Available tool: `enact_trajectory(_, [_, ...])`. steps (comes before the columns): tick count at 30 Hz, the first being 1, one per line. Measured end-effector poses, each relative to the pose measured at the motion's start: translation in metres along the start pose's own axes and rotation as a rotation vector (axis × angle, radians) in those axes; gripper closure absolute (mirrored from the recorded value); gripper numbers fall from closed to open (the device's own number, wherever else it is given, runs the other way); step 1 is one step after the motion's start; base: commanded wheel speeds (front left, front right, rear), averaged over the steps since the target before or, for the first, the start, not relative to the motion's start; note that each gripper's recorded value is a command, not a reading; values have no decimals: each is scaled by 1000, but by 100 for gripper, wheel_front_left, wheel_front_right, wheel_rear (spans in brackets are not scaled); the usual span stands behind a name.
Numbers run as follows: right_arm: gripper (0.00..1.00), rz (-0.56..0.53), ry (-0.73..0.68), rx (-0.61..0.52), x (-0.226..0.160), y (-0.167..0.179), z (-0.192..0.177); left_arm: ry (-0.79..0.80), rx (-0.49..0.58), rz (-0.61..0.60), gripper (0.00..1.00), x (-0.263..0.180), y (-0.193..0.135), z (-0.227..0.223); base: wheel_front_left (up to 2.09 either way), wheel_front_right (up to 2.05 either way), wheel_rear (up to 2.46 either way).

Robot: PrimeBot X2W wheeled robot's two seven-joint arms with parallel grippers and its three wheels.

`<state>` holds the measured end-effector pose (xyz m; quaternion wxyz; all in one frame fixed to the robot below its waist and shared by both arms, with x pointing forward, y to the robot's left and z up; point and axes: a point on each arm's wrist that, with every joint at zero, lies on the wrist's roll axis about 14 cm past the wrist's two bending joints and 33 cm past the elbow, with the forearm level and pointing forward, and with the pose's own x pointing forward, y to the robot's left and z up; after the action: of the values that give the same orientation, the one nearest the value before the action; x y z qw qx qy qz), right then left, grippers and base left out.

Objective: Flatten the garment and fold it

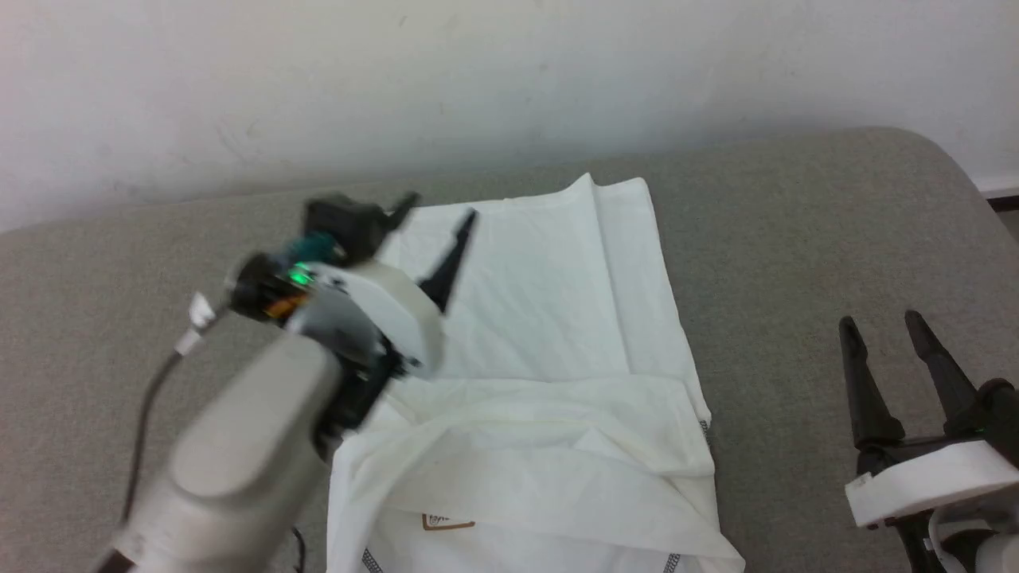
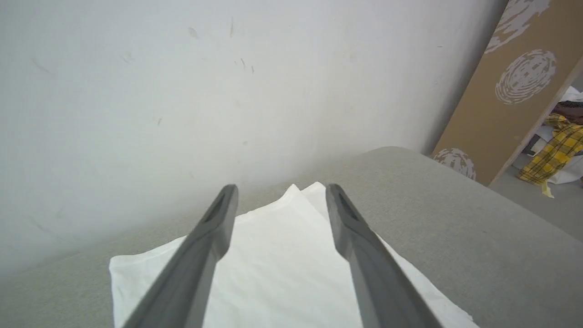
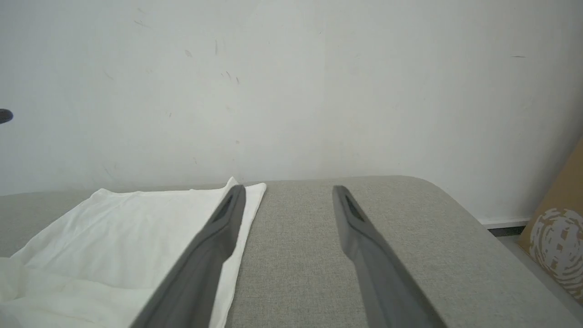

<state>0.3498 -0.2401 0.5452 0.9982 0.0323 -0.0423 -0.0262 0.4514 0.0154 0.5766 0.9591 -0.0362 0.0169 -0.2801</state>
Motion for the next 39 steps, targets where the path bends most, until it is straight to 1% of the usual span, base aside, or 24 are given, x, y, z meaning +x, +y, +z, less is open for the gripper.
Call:
enact_trajectory(5, [0, 44, 6, 22, 6, 16, 0, 92, 121, 93, 0, 7, 72, 8, 0, 0, 0])
enact_trajectory(7, [0, 60, 13, 30, 10, 22, -2, 156, 156, 119, 0, 12, 97, 5, 0, 0, 0])
enact_trajectory(10, [0, 73, 26, 42, 16, 28, -7, 247, 189, 144, 0, 23, 127, -5, 0, 0, 0])
enact_trajectory(14, [0, 62, 58, 45, 23, 26, -20, 374, 196, 164, 0, 42, 157, -27, 0, 0, 0])
enact_trajectory(18, [0, 39, 95, 39, 28, 20, -35, 491, 187, 171, 0, 63, 175, -56, 0, 0, 0])
enact_trajectory(19, [0, 28, 114, 42, 30, 18, -44, 576, 196, 171, 0, 68, 184, -77, 0, 0, 0])
enact_trajectory(24, [0, -13, 165, 40, 30, 9, -65, 747, 164, 196, 0, 75, 202, -129, 0, 0, 0])
enact_trajectory(30, [0, -60, 218, 26, 25, -4, -84, 885, 119, 232, 0, 77, 217, -176, 0, 0, 0])
enact_trajectory(32, [0, -71, 231, 21, 24, -8, -89, 913, 112, 244, 0, 77, 221, -187, 0, 0, 0])
enact_trajectory(35, [0, -86, 249, 15, 21, -12, -94, 923, 112, 261, 0, 82, 228, -191, 0, 0, 0])
enact_trajectory(39, [0, -91, 255, 12, 21, -14, -96, 924, 56, 268, 0, 81, 228, -195, 0, 0, 0])
